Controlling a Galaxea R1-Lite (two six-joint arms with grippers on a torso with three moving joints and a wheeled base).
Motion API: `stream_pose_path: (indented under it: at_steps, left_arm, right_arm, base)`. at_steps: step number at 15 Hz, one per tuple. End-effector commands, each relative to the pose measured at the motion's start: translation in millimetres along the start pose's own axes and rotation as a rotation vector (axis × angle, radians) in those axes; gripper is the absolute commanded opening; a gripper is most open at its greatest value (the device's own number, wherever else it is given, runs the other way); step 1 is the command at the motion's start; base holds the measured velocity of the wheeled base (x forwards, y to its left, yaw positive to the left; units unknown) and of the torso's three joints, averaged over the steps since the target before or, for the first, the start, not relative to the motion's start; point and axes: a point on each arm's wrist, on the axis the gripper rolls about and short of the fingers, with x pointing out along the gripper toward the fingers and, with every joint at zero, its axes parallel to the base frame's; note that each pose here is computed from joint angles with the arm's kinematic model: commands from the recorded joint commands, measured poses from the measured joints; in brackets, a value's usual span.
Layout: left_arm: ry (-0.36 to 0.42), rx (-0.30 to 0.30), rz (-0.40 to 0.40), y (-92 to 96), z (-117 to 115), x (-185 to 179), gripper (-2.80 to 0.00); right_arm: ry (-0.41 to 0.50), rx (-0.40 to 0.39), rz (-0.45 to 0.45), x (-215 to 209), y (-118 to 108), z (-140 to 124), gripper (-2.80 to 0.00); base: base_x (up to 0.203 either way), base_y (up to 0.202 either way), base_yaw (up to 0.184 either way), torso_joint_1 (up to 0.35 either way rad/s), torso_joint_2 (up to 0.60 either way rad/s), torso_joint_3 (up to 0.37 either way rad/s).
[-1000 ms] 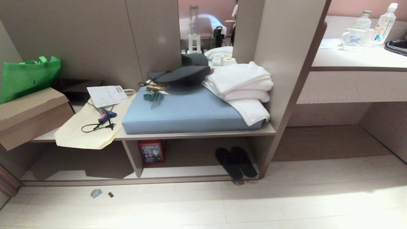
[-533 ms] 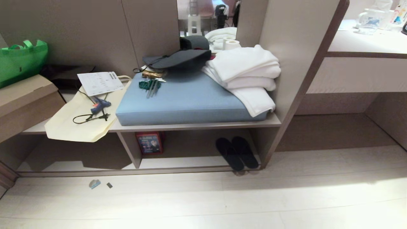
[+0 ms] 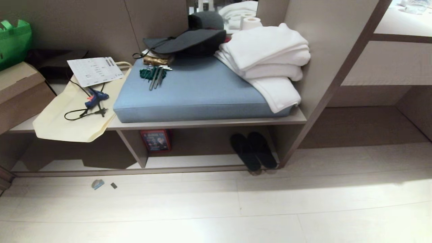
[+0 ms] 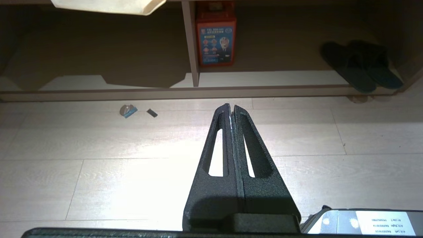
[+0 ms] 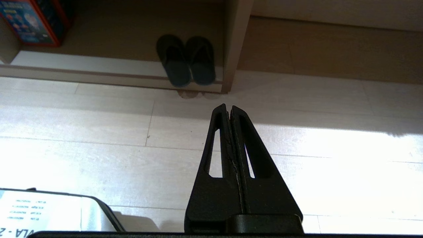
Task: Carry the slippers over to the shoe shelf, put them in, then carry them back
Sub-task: Pick up the slippers in the shoe cabinet
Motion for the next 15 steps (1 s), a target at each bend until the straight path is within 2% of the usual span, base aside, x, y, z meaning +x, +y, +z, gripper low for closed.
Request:
stream_pose_path:
  at_steps: [1, 15]
  left_arm:
    - [0.001, 0.000, 0.000, 0.0, 0.1, 0.1, -2.80]
    - [0.001, 0.000, 0.001, 0.0, 0.1, 0.1, -2.80]
  right_arm:
    - [0.001, -0.001, 0.001, 0.1, 0.0, 0.0, -2.80]
    - [0.001, -0.002, 0.001, 0.1, 0.0, 0.0, -2.80]
  base:
    - [0.000, 0.000, 0.000, 0.007, 0.00, -0.206]
    - [0.000, 0.000, 0.000, 0.000, 0.00, -0.195]
